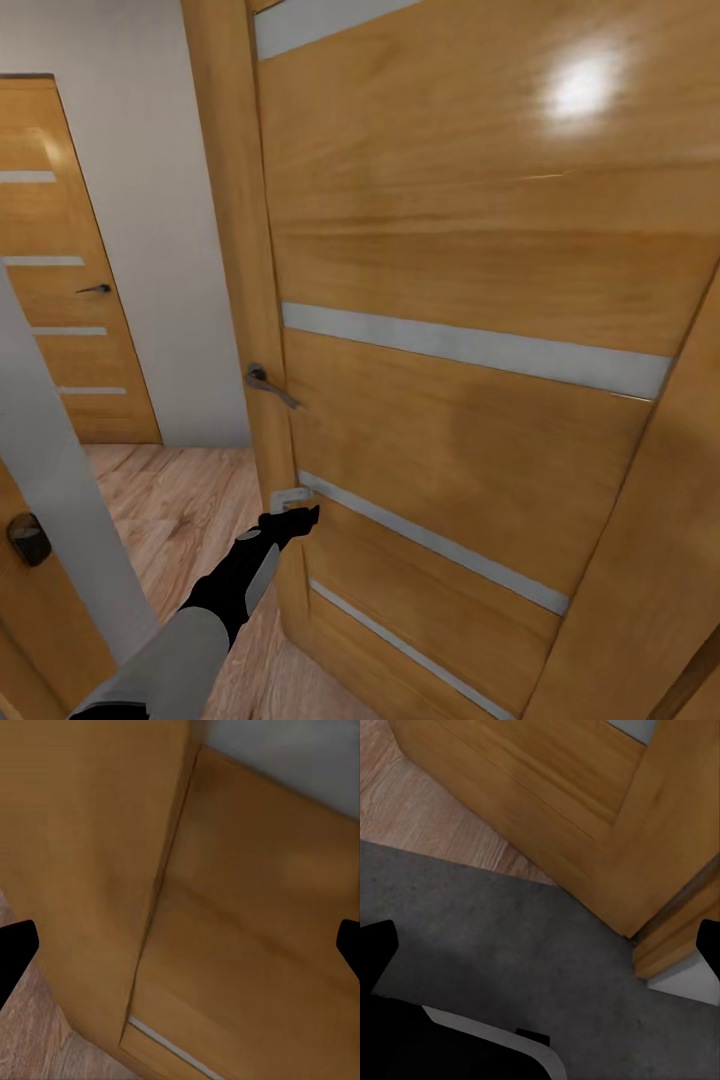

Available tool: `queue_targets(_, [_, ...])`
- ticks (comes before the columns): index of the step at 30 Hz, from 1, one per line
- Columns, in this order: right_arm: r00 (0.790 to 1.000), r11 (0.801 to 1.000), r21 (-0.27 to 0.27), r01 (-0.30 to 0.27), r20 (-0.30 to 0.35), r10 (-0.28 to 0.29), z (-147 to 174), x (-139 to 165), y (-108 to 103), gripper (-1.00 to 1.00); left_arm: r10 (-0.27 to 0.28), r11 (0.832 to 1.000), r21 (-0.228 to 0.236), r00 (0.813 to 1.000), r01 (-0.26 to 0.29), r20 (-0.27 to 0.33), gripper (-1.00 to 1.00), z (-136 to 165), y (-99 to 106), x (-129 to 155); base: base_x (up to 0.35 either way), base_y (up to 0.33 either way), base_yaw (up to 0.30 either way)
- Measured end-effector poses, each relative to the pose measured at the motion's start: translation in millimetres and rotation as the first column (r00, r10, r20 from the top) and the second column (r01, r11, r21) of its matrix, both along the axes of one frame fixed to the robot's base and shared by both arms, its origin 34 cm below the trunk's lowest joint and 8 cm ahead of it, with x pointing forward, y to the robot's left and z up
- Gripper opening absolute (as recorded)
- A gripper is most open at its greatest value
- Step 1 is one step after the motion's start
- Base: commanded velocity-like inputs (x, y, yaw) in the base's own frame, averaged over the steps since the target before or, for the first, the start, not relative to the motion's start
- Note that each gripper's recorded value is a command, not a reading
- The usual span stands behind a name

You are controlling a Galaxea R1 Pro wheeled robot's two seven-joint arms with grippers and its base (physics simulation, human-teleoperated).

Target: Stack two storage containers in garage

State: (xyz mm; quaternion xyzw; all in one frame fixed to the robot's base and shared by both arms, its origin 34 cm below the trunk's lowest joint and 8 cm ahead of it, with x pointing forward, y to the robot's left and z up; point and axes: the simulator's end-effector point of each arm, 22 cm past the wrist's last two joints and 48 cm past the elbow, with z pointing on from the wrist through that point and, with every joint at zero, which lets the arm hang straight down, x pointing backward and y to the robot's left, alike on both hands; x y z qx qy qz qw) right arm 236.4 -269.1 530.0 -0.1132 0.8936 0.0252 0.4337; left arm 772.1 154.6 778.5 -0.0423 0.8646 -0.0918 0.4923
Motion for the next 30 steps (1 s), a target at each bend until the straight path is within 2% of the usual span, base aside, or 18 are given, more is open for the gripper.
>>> queue_targets(10, [1.0,1.0,0.0,0.0,0.0,0.0,0.1,0.0,0.0,1.0,-0.001,1.0,-0.001,1.0,0.001,0.0,1.0,-0.1,-1.3,-0.4,0.121,-0.017,0.0])
queue_targets(30, [1.0,1.0,-0.001,0.004,-0.002,-0.004,-0.3,-0.8,-1.0,1.0,0.0,1.0,0.001,1.0,0.0,-0.001,1.0,-0.4,0.4,-0.2,0.004,-0.001,-0.002])
